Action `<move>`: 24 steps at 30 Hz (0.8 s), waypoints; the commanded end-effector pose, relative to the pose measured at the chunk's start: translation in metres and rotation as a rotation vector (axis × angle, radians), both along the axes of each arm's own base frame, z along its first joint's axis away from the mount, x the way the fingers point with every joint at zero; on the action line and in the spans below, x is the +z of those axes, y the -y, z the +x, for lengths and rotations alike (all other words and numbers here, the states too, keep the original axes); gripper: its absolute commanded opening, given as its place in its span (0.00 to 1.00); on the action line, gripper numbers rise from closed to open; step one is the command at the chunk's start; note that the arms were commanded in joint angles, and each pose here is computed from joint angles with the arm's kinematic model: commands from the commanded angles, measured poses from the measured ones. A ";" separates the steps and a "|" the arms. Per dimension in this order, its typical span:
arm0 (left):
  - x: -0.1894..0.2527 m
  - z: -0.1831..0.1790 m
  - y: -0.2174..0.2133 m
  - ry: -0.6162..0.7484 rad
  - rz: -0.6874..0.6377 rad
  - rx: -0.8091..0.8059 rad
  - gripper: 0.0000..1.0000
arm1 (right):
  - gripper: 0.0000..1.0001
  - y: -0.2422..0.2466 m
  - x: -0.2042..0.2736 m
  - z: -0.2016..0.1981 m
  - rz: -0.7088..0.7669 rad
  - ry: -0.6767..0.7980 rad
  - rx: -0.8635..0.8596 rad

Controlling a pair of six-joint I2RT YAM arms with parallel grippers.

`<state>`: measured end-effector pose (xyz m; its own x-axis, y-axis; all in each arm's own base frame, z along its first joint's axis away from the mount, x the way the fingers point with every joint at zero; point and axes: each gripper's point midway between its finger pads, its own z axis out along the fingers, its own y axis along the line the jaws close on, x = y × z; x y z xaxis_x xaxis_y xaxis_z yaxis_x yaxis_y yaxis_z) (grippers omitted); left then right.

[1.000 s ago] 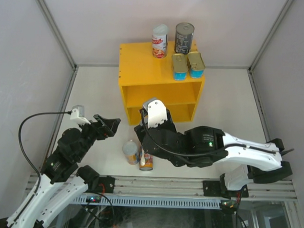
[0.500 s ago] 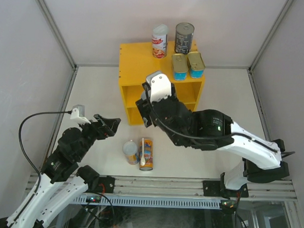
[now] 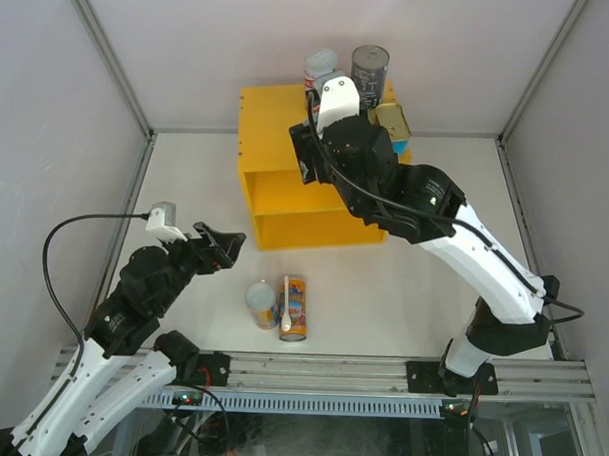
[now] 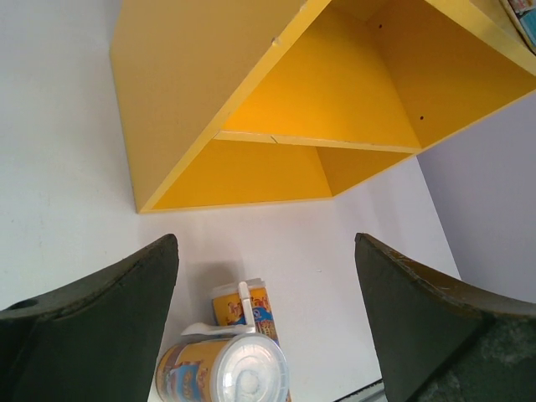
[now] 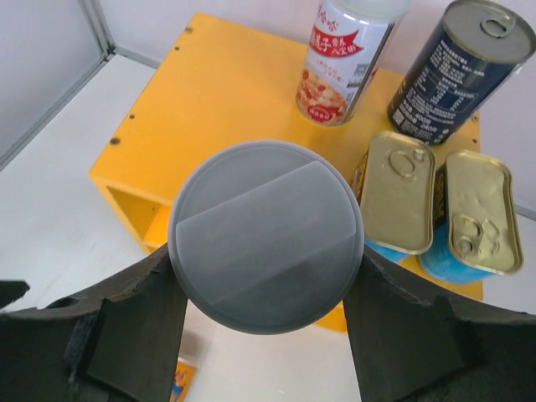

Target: Place and organize the canned foods onto the counter

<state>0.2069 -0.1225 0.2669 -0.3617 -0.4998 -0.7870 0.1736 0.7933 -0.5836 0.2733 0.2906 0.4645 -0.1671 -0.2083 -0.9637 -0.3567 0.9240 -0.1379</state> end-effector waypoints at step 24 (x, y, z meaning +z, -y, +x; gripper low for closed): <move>0.046 0.001 0.014 0.108 0.029 -0.101 0.89 | 0.00 0.001 0.037 0.078 0.189 0.044 -0.033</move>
<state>0.2103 -0.1373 0.2764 -0.3910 -0.4195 -0.8192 0.2507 0.8079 -0.5334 0.3510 0.2966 0.4443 -0.2407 -0.1861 -0.9526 -0.3397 0.9355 -0.0970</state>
